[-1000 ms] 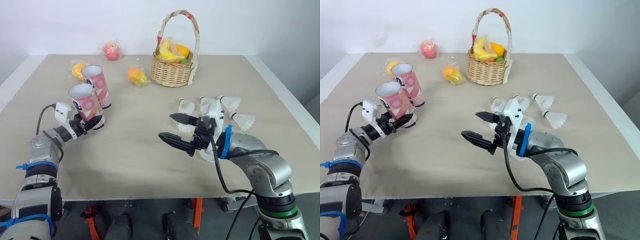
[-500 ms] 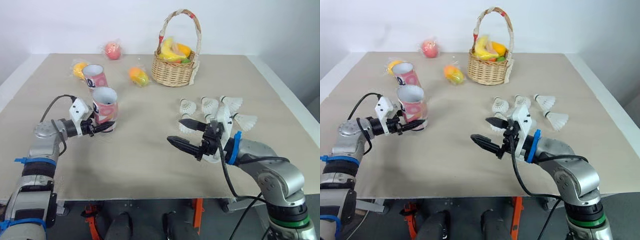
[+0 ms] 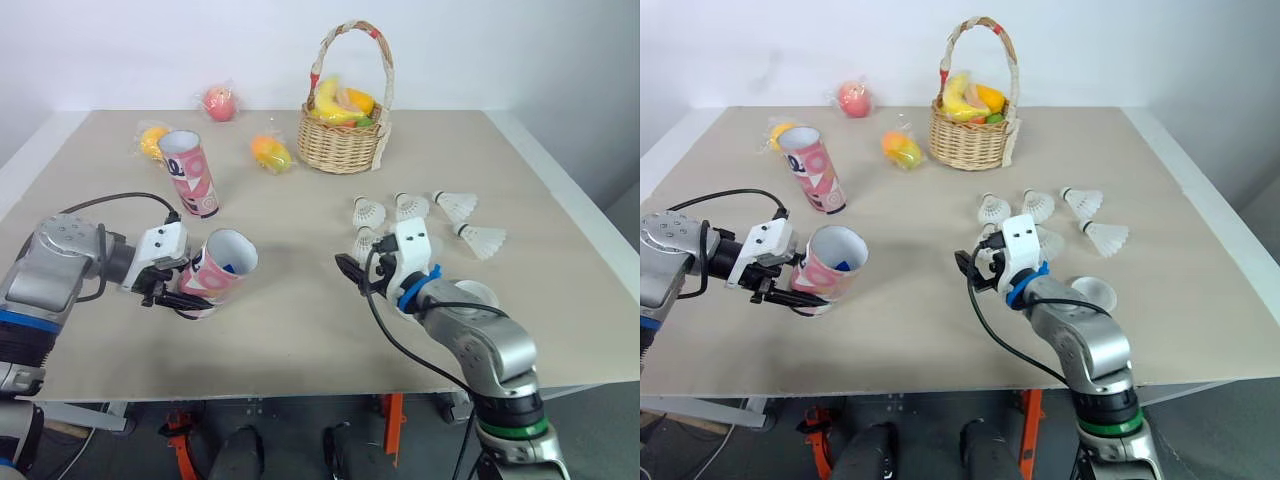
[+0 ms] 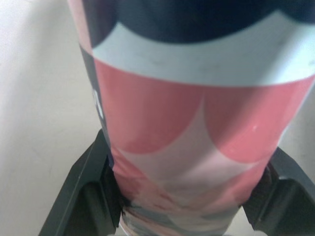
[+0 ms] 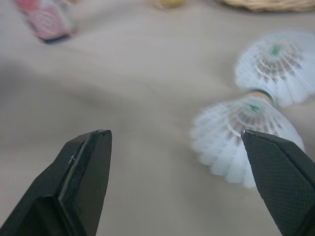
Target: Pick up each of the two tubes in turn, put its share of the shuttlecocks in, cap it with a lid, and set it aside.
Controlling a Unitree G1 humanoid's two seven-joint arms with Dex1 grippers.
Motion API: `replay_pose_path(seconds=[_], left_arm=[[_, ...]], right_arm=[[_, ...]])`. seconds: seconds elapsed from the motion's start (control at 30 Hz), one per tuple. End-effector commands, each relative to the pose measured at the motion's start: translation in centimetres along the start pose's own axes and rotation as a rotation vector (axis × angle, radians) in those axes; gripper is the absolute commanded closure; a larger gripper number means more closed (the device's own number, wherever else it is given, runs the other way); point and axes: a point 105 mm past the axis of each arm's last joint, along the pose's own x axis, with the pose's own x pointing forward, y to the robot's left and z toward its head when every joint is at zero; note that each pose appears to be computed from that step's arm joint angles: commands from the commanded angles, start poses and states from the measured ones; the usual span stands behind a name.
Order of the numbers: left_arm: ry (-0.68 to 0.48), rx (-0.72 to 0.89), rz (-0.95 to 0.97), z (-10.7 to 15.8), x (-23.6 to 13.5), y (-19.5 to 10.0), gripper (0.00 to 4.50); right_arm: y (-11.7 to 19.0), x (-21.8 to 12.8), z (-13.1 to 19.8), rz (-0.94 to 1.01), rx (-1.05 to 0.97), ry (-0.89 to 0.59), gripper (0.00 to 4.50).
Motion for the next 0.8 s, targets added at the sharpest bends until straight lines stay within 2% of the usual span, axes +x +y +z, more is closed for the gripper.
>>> replay_pose_path(seconds=[0.03,0.17,0.37,0.5,0.53,0.57,0.6,0.63,0.67,0.8], left_arm=[[0.079,0.008,-0.022,-1.0,-0.2,-0.6,1.78],[0.117,0.035,-0.022,-1.3,-0.3,-0.6,1.78],[0.051,0.04,-0.032,-0.3,0.1,-0.9,1.78],[0.05,0.038,-0.036,-0.4,0.3,-1.1,1.78],[0.05,0.038,-0.036,-0.4,0.4,-1.2,1.82],[0.049,0.038,-0.036,-0.4,0.4,-1.2,1.82],[0.045,0.037,-0.037,-0.4,0.5,-1.3,1.82],[0.042,0.037,-0.037,-0.3,0.5,-1.3,1.82],[0.041,0.038,-0.038,-0.3,0.5,-1.4,1.82],[0.035,0.036,-0.045,-0.4,0.9,-1.8,1.82]], right_arm=[[0.3,1.0,0.8,-0.023,0.012,-0.015,0.0],[0.8,2.2,1.0,-0.024,0.013,-0.013,0.0],[0.6,3.8,0.9,-0.053,-0.01,-0.006,0.0],[0.1,4.3,0.7,-0.086,-0.039,0.006,0.0],[0.0,4.4,0.6,-0.093,-0.056,0.01,0.49],[0.0,4.4,0.4,-0.099,-0.071,0.019,0.63],[0.0,4.4,0.3,-0.1,-0.086,0.027,1.17],[0.0,4.4,0.3,-0.104,-0.112,0.023,1.4],[0.0,4.3,0.4,-0.105,-0.124,0.021,2.02],[0.1,3.9,1.1,-0.103,-0.19,-0.006,3.96]])
